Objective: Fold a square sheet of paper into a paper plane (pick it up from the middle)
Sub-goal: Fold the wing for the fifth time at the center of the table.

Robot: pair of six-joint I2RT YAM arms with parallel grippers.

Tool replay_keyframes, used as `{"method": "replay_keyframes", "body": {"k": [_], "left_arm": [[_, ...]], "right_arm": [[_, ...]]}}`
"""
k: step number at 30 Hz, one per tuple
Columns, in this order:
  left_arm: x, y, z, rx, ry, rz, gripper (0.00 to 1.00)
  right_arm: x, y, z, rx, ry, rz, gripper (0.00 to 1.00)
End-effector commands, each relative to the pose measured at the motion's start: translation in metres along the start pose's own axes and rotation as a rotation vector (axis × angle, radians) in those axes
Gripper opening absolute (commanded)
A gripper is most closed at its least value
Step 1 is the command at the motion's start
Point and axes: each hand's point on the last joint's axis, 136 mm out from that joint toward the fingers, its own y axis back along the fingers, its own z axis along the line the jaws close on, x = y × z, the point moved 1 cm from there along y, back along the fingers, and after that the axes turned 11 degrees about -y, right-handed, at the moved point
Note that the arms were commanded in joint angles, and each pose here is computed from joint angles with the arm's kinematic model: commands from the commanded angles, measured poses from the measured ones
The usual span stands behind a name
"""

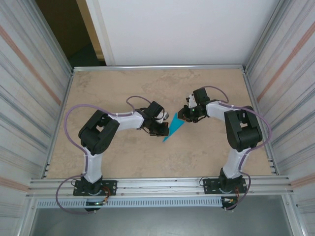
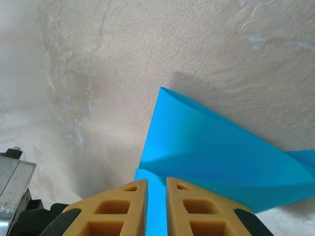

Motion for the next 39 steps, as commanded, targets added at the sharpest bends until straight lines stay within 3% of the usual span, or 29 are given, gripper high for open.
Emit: {"method": "replay_keyframes", "body": {"k": [1, 13, 21, 25, 33, 39], "left_arm": [[0.024, -0.007, 0.023, -0.079, 0.039, 0.091, 0.04], [0.023, -0.001, 0.019, -0.075, 0.033, 0.084, 0.04], [-0.028, 0.021, -0.022, 0.033, -0.056, -0.065, 0.09], [-0.050, 0.017, -0.025, 0.037, -0.053, -0.111, 0.09], [-0.055, -0.008, -0.011, 0.006, -0.002, -0.077, 0.04], [-0.035, -0.021, 0.017, -0.090, 0.061, -0.009, 0.01]], "right_arm": [[0.006, -0.008, -0.003, 0.017, 0.018, 0.044, 0.18], [0.010, -0.023, -0.018, 0.115, 0.010, 0.079, 0.17], [0.019, -0.029, -0.035, 0.221, -0.010, 0.104, 0.16], [0.021, -0.032, -0.036, 0.229, -0.017, 0.108, 0.15], [0.020, -0.033, -0.028, 0.203, -0.024, 0.108, 0.15], [0.014, -0.024, -0.015, 0.163, -0.018, 0.089, 0.15]]}}
